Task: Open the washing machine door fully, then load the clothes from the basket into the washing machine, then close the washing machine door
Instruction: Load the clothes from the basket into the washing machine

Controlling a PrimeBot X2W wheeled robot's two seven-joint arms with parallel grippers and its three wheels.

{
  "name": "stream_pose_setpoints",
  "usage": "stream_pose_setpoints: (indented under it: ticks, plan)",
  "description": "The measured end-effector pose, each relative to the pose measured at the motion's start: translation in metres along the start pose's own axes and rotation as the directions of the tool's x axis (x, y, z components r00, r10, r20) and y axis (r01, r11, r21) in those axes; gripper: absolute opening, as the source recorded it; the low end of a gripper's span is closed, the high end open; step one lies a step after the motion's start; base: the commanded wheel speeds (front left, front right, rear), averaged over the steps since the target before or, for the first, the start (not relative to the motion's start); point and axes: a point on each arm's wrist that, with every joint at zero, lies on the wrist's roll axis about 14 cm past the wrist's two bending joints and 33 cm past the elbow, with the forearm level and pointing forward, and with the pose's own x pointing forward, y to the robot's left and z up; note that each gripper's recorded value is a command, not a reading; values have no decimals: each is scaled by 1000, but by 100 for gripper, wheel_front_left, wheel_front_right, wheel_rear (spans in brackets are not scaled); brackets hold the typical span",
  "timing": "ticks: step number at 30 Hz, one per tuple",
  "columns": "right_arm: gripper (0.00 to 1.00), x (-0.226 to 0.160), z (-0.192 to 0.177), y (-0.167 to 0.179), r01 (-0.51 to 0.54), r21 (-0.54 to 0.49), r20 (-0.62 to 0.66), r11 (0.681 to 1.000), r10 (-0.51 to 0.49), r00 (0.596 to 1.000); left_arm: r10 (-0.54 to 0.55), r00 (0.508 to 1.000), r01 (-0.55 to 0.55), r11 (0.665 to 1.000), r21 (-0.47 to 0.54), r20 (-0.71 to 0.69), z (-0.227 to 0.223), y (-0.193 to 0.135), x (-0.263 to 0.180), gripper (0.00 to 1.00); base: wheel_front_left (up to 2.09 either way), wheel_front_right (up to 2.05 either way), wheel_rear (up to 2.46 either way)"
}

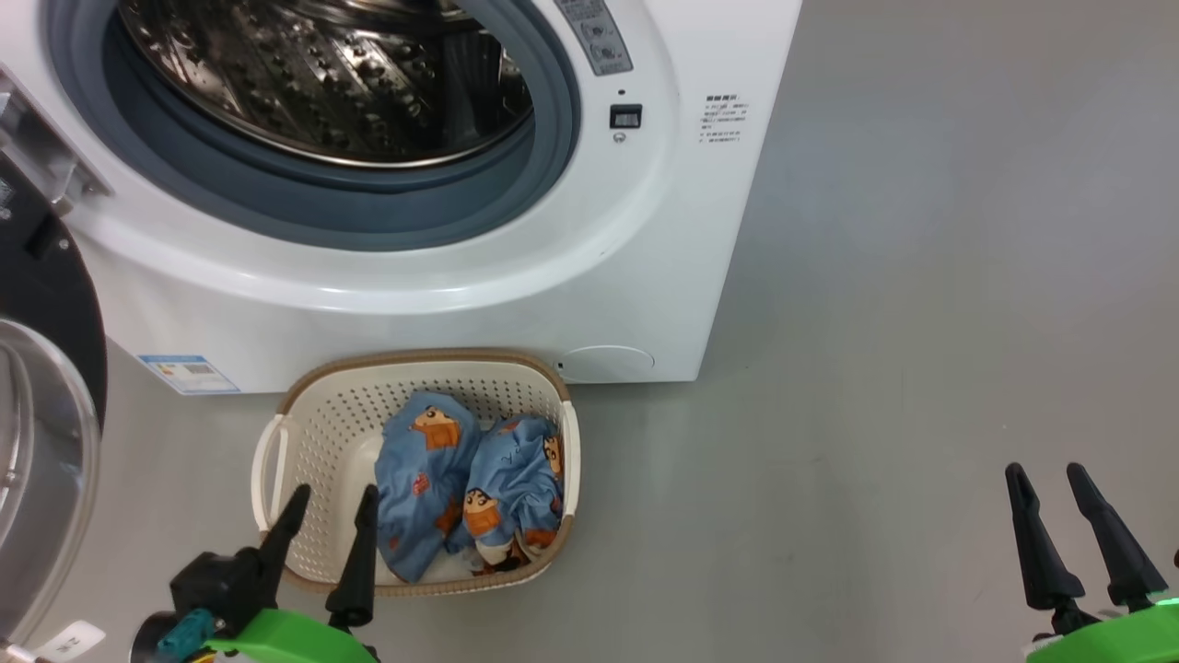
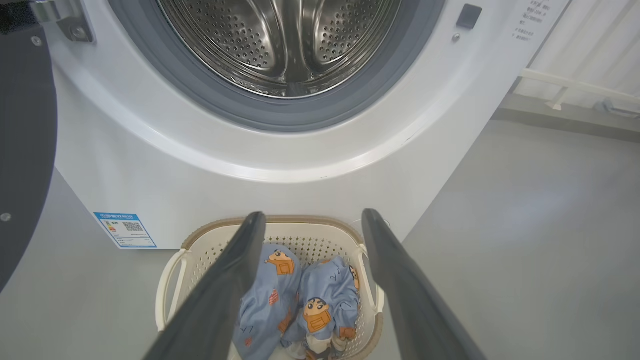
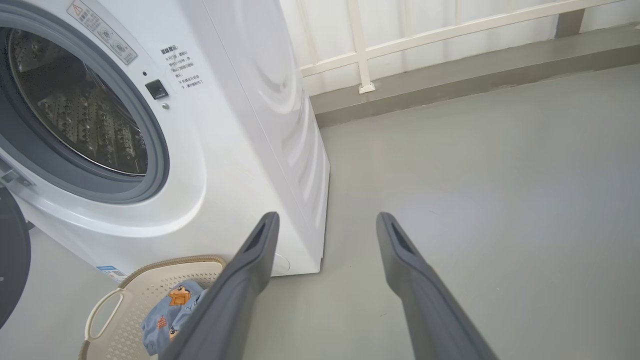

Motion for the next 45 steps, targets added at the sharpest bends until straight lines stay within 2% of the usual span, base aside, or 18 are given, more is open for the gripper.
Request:
stream_pose_setpoints:
  ticks: [11, 16, 29, 36, 45]
  plan:
    - [100, 22, -12, 4, -8, 14, -24, 1000, 8, 1000, -1, 976, 8, 999, 32, -216, -69, 0, 27, 100, 0, 0, 0]
    - [100, 32, -21, 2, 0, 15, -45, 1000, 1, 999, -5, 941, 18, 999, 37, -337, -106, 1, 40, 100, 0, 0, 0]
    - [100, 72, -49, 0, -1, 32, -86, 999, 4, 996, 17, 844, 43, 994, 98, -536, -171, 26, 86, 100, 0, 0, 0]
    - [100, 87, -66, -6, 8, 27, -113, 1000, -4, 994, 65, 791, 24, 990, 137, -608, -201, 43, 100, 100, 0, 0, 0]
    - [100, 101, -91, -5, -3, 30, -153, 1000, 8, 988, 138, 758, -20, 982, 189, -637, -223, 65, 121, 100, 0, 0, 0]
